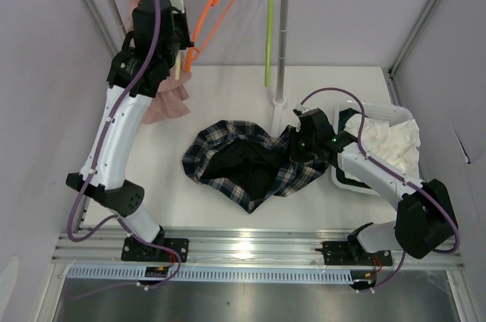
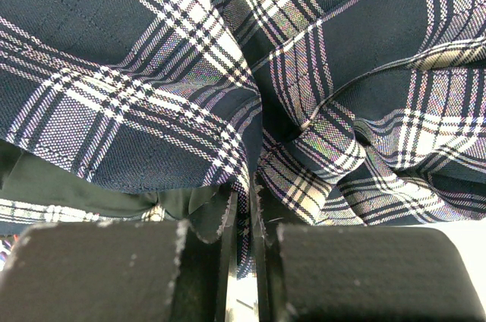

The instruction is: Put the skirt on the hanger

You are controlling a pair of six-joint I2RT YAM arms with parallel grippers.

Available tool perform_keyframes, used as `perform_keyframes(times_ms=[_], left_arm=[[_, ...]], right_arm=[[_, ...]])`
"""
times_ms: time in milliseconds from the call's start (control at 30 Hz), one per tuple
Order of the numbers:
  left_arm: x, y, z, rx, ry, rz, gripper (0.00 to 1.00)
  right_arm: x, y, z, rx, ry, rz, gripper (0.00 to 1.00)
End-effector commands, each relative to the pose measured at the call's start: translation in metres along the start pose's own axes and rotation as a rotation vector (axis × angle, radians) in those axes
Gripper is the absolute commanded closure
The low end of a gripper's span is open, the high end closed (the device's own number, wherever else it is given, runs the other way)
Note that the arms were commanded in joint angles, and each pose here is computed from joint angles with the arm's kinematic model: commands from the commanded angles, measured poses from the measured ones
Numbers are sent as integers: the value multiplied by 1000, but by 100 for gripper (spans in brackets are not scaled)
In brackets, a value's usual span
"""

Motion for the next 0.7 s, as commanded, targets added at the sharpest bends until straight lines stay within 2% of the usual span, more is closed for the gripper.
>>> perform_keyframes(times_ms=[0,333,667], left_arm=[[33,38,21,55,-25,-159,100],[53,34,25,85,-143,-167,100],[88,21,33,90,-190,-159,100]], right_arm=[[8,4,1,16,18,-27,98],[9,5,1,19,21,-29,98],[9,4,1,24,22,-26,98]])
Point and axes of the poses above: each gripper's point midway between its finger pads, its own x axis back along the fingers, its own z axis along the line the jaws close on, y = z × x, the point moved 6 cm from there along x, back along the fingers, and after that the axes turned 13 degrees about -x, right-handed, at the moved point
